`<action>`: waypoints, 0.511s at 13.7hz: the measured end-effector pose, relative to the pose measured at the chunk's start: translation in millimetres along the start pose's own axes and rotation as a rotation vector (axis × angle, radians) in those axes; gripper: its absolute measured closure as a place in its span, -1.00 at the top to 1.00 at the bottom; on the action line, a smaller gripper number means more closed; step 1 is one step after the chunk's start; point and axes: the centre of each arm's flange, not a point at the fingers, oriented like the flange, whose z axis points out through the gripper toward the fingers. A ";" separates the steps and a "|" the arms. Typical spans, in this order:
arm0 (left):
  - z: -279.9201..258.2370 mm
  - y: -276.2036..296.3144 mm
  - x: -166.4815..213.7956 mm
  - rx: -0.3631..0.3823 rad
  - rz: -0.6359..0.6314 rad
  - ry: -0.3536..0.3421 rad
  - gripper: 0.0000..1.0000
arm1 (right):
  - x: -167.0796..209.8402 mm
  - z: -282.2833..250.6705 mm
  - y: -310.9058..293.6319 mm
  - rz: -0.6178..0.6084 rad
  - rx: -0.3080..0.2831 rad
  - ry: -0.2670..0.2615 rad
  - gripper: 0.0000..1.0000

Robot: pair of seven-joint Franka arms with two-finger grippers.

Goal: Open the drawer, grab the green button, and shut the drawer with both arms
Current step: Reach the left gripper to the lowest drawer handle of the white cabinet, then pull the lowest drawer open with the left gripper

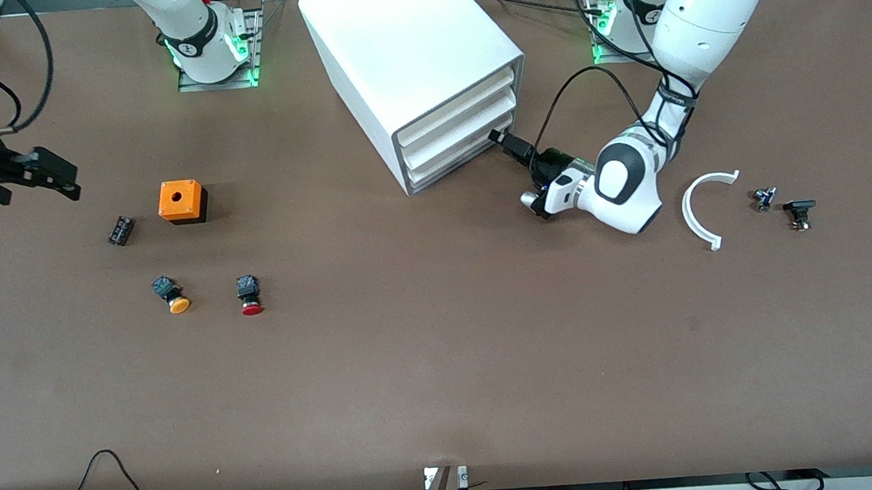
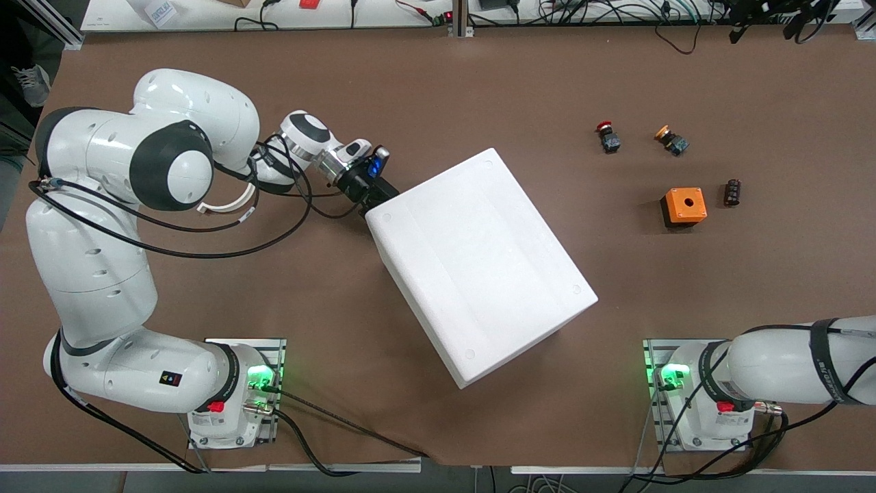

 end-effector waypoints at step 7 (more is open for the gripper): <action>30.1 -0.1 -1.5 0.005 -0.003 -0.007 -0.40 | 13.9 17.0 -52.4 -0.090 -0.001 -0.025 1.00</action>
